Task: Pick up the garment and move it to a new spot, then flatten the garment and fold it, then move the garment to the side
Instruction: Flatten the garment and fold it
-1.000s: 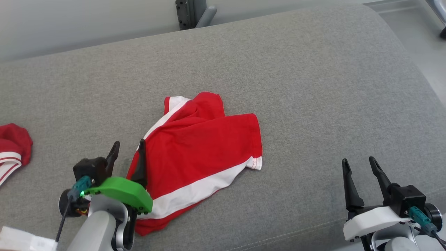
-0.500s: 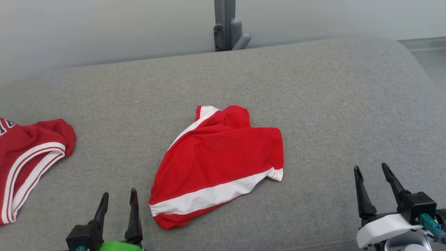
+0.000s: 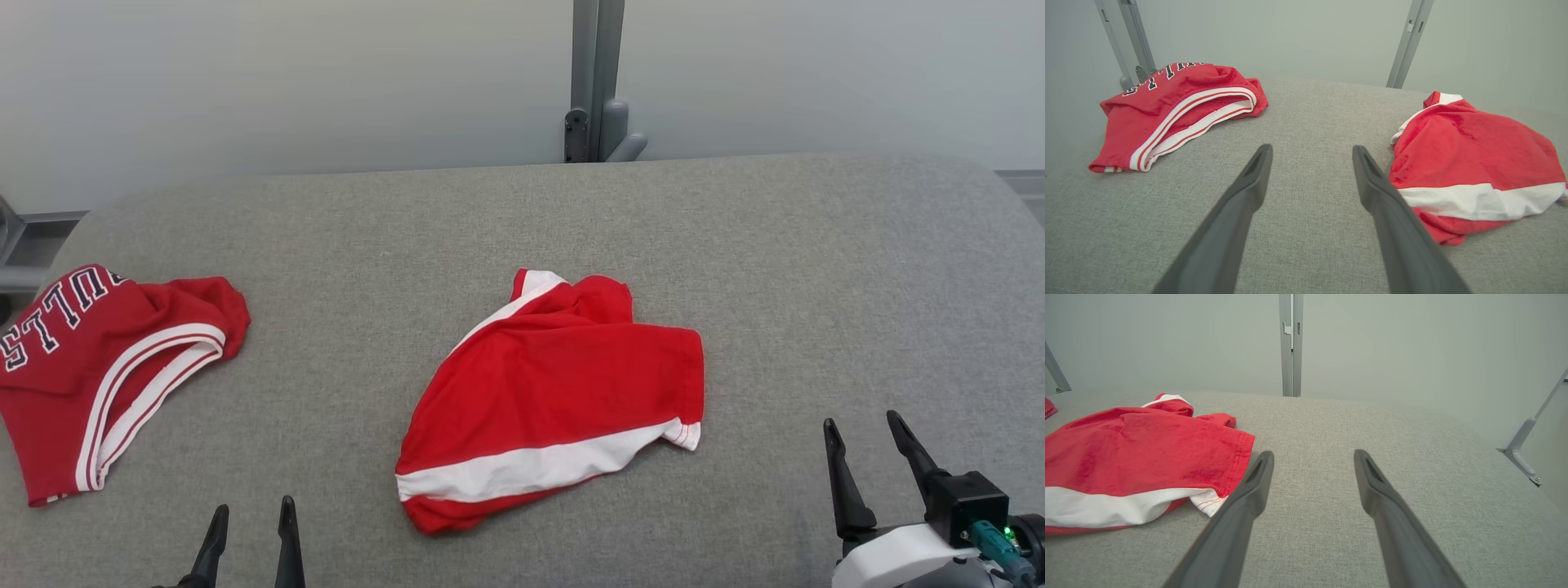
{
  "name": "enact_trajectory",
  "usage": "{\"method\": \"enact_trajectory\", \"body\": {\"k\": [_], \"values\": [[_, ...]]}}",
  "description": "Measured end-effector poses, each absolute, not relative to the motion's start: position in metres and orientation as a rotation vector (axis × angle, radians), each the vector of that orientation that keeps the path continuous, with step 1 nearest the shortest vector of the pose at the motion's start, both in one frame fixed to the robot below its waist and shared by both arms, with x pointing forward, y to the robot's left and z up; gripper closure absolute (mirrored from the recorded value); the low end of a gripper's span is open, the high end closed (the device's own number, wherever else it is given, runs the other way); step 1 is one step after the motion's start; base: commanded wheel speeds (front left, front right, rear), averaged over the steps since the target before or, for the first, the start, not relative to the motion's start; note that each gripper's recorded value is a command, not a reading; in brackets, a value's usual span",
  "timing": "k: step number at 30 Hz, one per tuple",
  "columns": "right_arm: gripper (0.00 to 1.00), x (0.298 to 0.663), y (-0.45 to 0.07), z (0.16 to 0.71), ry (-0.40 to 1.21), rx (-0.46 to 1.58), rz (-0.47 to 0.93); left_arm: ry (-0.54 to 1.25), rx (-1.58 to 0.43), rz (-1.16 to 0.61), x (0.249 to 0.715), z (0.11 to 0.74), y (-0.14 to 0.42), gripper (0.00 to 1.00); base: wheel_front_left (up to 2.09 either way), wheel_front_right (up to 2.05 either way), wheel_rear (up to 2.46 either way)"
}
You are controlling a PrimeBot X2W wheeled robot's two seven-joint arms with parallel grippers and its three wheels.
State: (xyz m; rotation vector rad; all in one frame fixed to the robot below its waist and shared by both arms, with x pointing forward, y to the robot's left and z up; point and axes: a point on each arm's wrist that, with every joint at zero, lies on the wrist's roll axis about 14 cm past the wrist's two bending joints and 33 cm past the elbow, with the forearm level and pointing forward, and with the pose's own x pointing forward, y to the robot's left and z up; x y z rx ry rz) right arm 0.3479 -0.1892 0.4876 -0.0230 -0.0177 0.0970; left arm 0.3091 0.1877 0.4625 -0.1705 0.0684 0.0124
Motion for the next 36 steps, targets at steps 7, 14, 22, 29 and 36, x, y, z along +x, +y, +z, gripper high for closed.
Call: {"method": "enact_trajectory", "body": {"k": [7, 14, 22, 29, 36], "values": [[0.0, 0.345, -0.178, 0.487, -0.018, -0.008, 0.115, 0.043, -0.183, 0.004, 0.305, 0.467, 0.189, 0.0, 0.0, 0.0, 0.0], [0.0, 0.343, -0.173, 0.484, -0.012, 0.008, 0.12, 0.042, -0.174, -0.012, 0.306, 0.466, 0.188, 0.0, 0.0, 0.0, 0.0], [0.0, 0.351, -0.158, 0.465, 0.097, -0.02, 0.181, 0.129, -0.205, -0.078, 0.313, 0.45, 0.167, 0.0, 0.0, 0.0, 0.0], [0.0, 0.375, -0.135, 0.458, 0.29, -0.044, 0.271, 0.338, -0.203, -0.188, 0.325, 0.436, 0.143, 0.0, 0.0, 0.0, 0.0], [0.0, 0.38, -0.118, 0.422, 0.533, -0.083, 0.349, 0.486, -0.231, -0.29, 0.337, 0.428, 0.114, 0.0, 0.0, 0.0, 0.0]]}}
